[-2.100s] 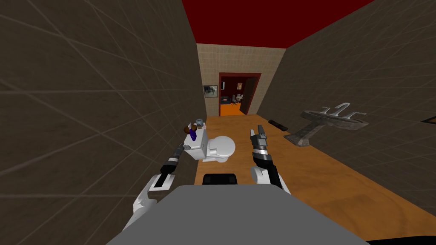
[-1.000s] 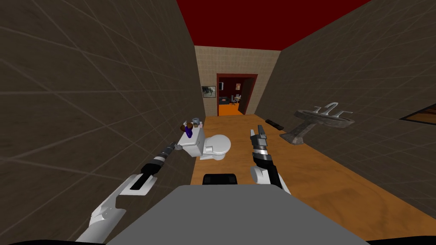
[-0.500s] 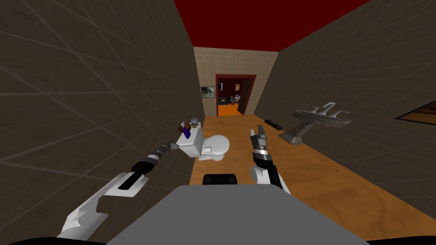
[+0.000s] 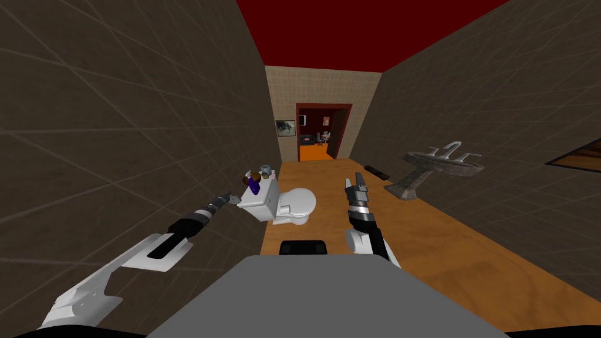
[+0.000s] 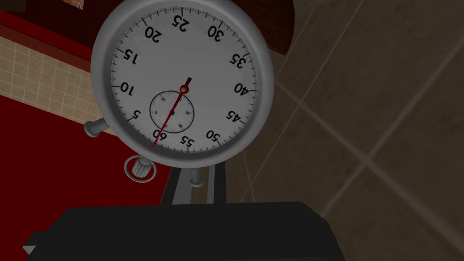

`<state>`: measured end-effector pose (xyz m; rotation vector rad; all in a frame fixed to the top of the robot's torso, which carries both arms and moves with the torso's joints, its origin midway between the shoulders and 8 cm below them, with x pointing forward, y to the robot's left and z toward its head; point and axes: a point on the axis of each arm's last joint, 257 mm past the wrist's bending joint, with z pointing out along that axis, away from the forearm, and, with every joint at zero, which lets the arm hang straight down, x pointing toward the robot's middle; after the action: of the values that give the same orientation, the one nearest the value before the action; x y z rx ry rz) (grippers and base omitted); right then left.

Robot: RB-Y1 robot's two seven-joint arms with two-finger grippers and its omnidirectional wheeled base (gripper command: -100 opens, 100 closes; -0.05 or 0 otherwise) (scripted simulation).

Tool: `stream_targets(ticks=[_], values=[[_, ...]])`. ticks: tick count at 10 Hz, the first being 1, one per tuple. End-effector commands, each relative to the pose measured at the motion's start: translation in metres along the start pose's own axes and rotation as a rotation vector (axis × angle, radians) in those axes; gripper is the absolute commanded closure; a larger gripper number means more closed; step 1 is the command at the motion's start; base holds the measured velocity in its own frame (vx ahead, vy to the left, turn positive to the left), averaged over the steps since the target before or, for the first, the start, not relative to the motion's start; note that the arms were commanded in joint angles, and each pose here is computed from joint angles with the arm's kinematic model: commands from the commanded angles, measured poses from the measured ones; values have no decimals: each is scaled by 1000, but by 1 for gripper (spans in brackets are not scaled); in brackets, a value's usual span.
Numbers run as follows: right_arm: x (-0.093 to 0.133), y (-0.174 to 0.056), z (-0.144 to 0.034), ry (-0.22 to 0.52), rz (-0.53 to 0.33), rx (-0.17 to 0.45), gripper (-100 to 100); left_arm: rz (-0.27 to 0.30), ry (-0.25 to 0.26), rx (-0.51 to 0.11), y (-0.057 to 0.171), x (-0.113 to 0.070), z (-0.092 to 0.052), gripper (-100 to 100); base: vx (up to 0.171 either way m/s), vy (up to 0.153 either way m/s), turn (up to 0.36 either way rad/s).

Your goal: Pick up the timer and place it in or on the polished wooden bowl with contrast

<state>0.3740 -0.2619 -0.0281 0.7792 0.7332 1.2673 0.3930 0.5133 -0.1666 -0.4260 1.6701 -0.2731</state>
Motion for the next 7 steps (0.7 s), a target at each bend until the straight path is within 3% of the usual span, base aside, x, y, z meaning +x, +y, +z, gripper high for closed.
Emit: stream_targets(ticks=[1, 7], values=[[0, 0, 0, 0, 0, 0, 0, 12, 10, -20, 4, -12, 0, 100, 109, 2, -32], [0, 0, 0, 0, 0, 0, 0, 58, 42, -72, 7, -50, 4, 100, 134, 28, -24]])
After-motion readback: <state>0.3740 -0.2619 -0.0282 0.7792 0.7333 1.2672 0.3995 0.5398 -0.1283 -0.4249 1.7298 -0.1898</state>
